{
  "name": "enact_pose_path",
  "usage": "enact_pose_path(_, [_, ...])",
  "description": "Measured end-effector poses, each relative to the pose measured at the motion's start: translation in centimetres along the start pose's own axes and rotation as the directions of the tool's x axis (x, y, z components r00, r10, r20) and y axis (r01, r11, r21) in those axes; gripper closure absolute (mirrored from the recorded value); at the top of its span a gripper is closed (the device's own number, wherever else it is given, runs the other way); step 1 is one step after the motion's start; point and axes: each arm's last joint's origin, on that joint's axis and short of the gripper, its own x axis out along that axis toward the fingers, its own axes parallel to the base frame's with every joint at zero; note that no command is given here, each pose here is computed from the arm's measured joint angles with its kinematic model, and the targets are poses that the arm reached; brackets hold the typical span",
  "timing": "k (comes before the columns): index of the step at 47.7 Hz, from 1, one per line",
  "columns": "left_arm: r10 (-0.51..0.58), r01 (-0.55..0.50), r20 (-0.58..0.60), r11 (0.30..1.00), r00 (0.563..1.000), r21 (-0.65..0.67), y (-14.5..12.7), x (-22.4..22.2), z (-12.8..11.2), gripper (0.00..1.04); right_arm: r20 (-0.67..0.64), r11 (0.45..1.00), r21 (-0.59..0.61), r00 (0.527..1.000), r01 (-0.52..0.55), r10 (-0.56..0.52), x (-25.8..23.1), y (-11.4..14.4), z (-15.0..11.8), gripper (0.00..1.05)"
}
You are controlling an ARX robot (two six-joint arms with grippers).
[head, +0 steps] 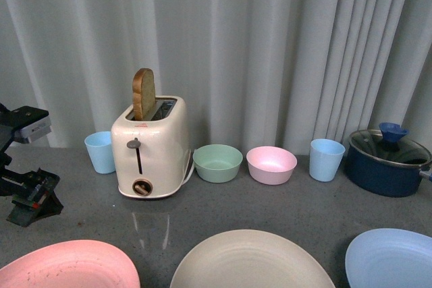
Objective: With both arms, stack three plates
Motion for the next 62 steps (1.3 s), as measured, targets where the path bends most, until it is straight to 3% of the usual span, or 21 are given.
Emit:
enact_pose_path(12, [-0.022, 0.014, -0.085, 0.995, 0.996, -0.097, 4.4, 1.0, -2.1, 0.07, 0.0, 1.0, 0.0, 1.0, 0.0, 0.0, 0.0, 0.0, 0.0, 0.07])
enact_pose_path(23, [-0.129, 0.1, -0.12, 0.97, 0.984, -0.223, 6.7, 0.1, -4.9, 0.07, 0.0, 1.0, 0.0, 1.0, 0.0, 0.0, 0.0, 0.0, 0.0, 0.07])
enact_pose_path(36, [-0.163, 0.133, -0.127, 0.968, 0.978, -0.214, 6.7, -0.1, -7.9, 0.07, 0.0, 1.0, 0.0, 1.0, 0.0, 0.0, 0.0, 0.0, 0.0, 0.07])
enact_pose_path(45, [-0.123, 0.101, -0.132, 0.982, 0.984, -0.16, 6.6, 0.6, -8.5, 0.07, 0.0, 1.0, 0.0, 1.0, 0.0, 0.0, 0.0, 0.0, 0.0, 0.07])
enact_pose_path(62, [-0.147, 0.119, -0.177, 0.98, 0.973, -0.16, 6.0, 2.1, -9.5, 0.07, 0.0, 1.0, 0.0, 1.0, 0.0, 0.0, 0.0, 0.0, 0.0, 0.07])
